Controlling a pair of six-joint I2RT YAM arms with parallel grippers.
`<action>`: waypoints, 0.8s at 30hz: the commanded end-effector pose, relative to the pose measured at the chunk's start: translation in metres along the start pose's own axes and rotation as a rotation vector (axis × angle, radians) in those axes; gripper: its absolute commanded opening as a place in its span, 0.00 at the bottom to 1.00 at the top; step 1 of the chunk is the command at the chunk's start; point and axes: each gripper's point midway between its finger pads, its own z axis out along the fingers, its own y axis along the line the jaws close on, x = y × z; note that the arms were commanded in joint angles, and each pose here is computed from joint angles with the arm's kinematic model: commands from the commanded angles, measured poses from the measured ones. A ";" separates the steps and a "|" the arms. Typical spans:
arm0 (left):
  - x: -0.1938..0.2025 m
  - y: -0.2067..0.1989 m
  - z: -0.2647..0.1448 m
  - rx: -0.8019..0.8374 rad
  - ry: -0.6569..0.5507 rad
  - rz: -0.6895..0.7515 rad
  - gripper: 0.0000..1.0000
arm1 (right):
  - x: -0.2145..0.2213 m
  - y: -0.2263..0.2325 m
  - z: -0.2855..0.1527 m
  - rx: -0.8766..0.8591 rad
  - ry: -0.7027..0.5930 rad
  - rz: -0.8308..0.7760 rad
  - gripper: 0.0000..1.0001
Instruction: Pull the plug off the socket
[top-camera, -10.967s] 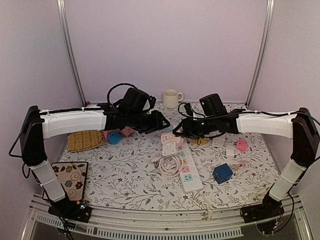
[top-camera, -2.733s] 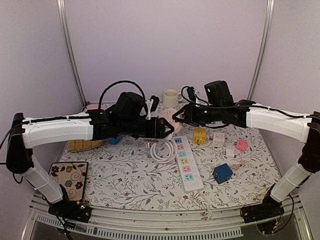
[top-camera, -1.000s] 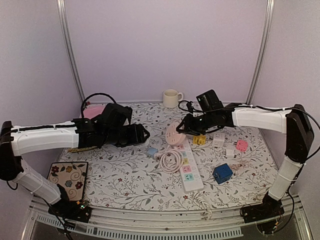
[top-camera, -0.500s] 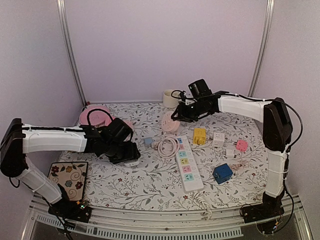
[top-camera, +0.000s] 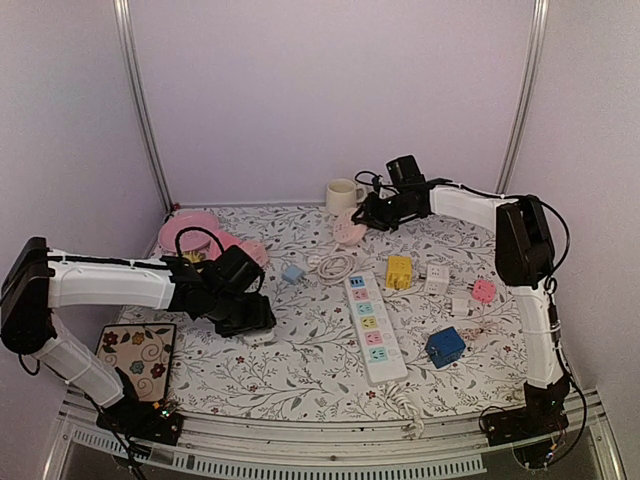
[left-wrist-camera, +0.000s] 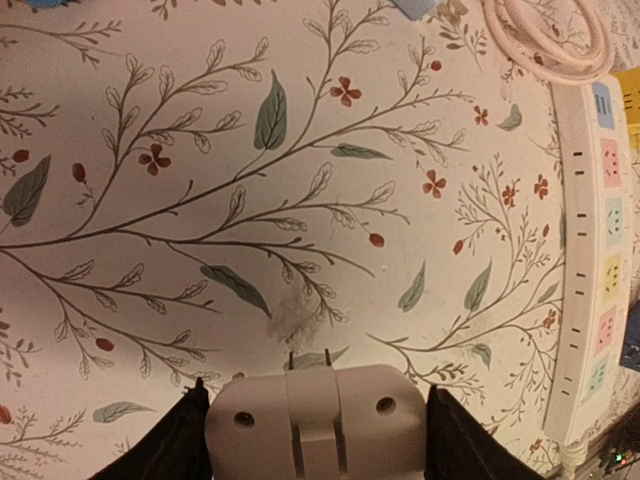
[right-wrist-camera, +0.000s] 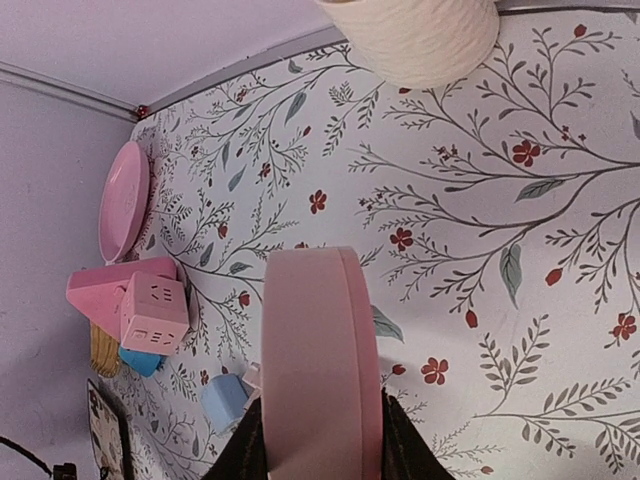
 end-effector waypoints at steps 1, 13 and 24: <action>0.005 0.011 0.003 -0.025 0.019 -0.022 0.21 | -0.042 -0.019 -0.009 -0.046 -0.091 0.072 0.04; 0.006 0.011 0.005 -0.027 0.029 -0.023 0.23 | -0.069 -0.101 -0.052 -0.002 -0.181 0.218 0.04; 0.006 -0.024 0.032 0.008 0.075 0.081 0.27 | -0.037 -0.140 -0.075 0.056 -0.163 0.270 0.25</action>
